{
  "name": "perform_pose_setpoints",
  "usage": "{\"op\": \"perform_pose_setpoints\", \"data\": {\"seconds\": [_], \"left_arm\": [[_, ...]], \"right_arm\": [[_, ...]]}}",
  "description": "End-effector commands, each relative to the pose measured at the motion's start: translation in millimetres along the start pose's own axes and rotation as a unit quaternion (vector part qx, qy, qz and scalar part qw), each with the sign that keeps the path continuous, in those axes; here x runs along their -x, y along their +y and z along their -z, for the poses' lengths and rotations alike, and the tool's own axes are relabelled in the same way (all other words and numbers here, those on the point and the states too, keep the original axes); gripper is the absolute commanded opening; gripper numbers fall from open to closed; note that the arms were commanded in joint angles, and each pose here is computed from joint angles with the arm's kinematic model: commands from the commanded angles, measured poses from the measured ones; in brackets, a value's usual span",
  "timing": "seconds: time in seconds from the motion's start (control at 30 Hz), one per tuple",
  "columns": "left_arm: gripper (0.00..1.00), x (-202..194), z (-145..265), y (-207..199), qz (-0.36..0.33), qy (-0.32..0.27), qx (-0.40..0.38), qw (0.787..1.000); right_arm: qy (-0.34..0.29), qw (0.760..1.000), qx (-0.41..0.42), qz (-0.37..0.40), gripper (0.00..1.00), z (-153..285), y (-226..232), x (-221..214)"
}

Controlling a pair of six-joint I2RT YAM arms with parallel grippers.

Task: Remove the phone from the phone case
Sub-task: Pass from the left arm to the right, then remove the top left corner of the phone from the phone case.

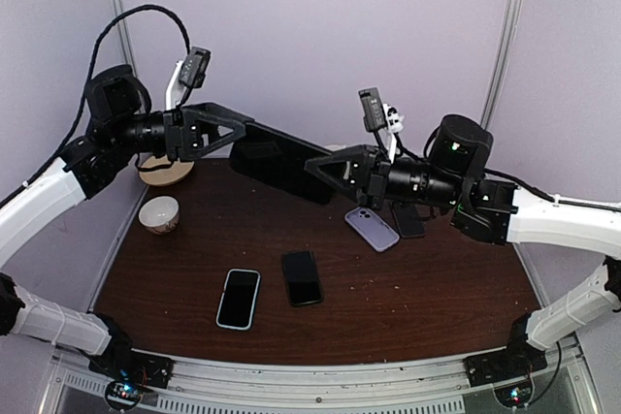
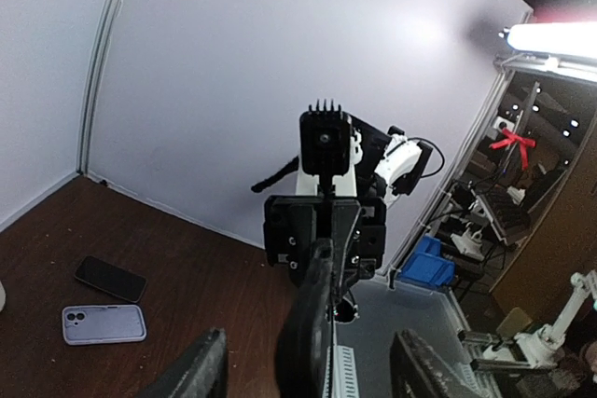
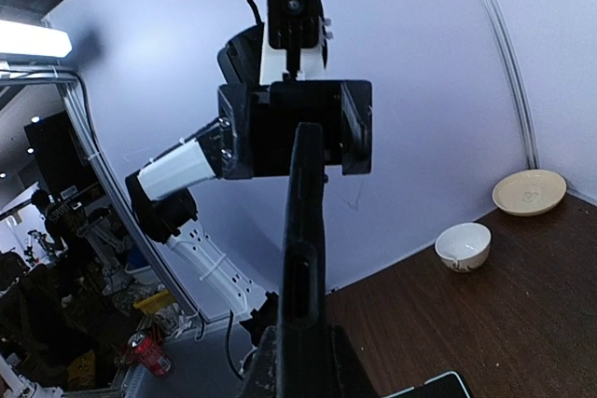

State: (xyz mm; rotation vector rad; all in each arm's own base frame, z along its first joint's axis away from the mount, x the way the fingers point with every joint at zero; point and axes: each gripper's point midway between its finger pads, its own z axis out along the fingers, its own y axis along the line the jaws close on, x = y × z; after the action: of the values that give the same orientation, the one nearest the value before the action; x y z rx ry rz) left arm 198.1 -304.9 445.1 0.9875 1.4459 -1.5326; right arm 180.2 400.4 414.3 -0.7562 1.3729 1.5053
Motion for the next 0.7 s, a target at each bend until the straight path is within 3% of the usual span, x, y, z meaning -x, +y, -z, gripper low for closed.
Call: {"op": "perform_pose_setpoints", "data": {"seconds": [0.0, 0.2, 0.33, 0.53, 0.67], "left_arm": [[0.66, -18.8, 13.9, -15.0, -0.091, 0.024, 0.003, 0.996], [0.7, -59.1, 24.6, -33.5, -0.165, 0.052, -0.052, 0.983], [0.7, -73.5, 25.6, -32.4, -0.169, 0.065, -0.062, 0.982], [0.67, -91.9, 20.7, -28.5, -0.175, 0.074, -0.076, 0.979], [0.67, -115.8, 19.2, -35.2, -0.204, 0.081, -0.117, 0.968]], "right_arm": [[0.035, 0.997, -0.02, 0.059, 0.0, 15.9, 5.9, 1.1], [0.065, 0.989, -0.006, 0.134, 0.0, 37.5, 13.0, -20.2], [0.112, 0.976, 0.018, 0.186, 0.0, 44.4, 17.8, -40.5], [0.153, 0.933, 0.049, 0.322, 0.0, 51.7, 20.9, -71.1], [0.167, 0.916, 0.044, 0.362, 0.0, 52.4, 13.2, -82.9]]}}
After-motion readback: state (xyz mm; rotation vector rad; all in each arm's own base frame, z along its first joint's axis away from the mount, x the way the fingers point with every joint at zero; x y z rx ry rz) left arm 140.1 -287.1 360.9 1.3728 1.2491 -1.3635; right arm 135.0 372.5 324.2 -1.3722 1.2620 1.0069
